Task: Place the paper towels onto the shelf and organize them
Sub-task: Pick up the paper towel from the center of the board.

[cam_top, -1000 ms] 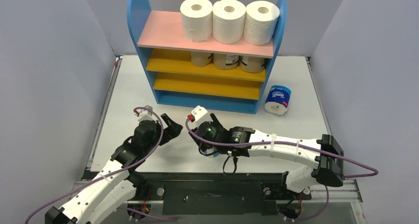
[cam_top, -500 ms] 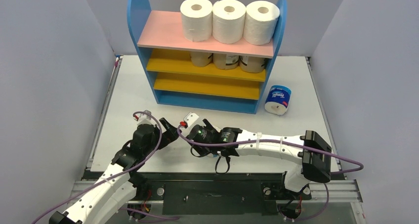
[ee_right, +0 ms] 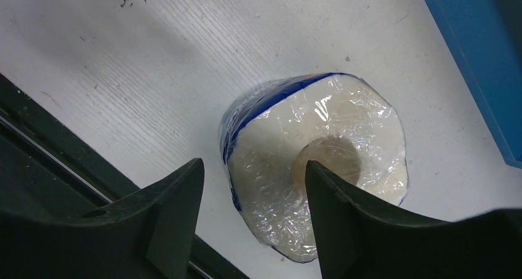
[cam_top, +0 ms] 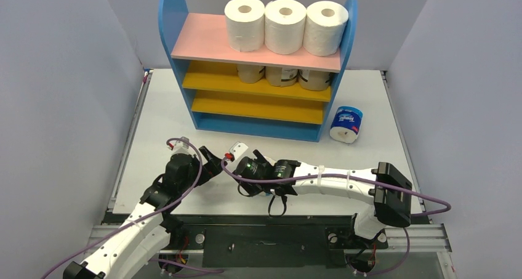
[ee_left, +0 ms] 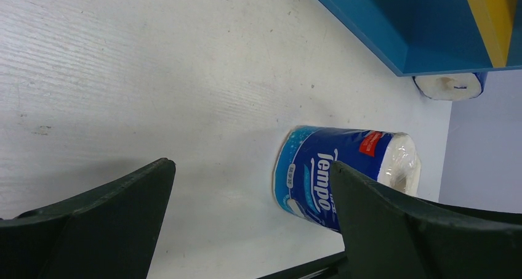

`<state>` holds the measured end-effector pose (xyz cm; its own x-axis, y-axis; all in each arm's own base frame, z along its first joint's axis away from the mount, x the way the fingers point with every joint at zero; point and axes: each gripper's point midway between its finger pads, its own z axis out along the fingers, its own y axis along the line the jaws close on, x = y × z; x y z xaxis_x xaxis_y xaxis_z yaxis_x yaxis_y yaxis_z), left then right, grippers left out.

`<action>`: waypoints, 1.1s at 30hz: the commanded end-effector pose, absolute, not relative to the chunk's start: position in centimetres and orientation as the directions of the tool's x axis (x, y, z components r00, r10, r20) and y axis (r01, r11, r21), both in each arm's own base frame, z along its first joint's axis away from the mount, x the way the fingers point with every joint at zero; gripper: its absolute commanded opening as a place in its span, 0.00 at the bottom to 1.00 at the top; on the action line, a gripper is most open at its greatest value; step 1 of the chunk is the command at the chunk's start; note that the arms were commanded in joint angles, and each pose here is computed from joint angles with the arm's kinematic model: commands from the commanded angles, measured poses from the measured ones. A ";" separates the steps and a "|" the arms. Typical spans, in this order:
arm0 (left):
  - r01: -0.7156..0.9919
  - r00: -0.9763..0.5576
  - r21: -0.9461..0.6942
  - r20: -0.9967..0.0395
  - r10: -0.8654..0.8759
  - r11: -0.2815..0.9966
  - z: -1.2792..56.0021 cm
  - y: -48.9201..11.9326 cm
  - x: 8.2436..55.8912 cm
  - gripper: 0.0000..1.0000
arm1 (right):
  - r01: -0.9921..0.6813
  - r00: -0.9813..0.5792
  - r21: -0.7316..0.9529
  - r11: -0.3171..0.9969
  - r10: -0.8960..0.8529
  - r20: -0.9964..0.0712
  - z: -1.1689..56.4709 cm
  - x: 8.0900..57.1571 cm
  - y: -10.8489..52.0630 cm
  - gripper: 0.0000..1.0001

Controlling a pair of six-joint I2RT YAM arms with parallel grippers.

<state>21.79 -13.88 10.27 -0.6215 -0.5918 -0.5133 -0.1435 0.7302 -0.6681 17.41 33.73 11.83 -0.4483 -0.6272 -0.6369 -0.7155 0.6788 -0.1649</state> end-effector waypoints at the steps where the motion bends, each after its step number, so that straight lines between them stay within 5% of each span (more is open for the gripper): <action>1: -0.111 -0.600 -0.698 -0.520 -0.608 0.707 11.4 -14.3 22.5 0.96 | -0.701 -0.469 -0.153 0.696 -0.612 -0.636 11.1 17.8 33.5 0.58; 10: -0.113 -0.603 -0.697 -0.518 -0.606 0.708 11.3 -14.3 22.6 0.97 | -0.699 -0.497 -0.140 0.701 -0.617 -0.610 9.7 18.0 33.2 0.57; 24: -0.106 -0.603 -0.696 -0.523 -0.602 0.710 11.4 -14.3 22.7 0.97 | -0.673 -0.492 -0.173 0.719 -0.611 -0.620 11.1 19.1 32.0 0.28; 33: -0.084 -0.594 -0.711 -0.527 -0.609 0.698 12.0 -14.5 22.9 0.97 | -0.607 -0.468 -0.218 0.764 -0.566 -0.679 16.6 21.0 29.2 0.25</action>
<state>21.98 -13.95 10.18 -0.6259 -0.5940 -0.5053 -0.1456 0.7255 -0.6726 18.74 30.87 10.87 -0.5022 -0.6329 -0.5892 -0.6774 0.7115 -0.1869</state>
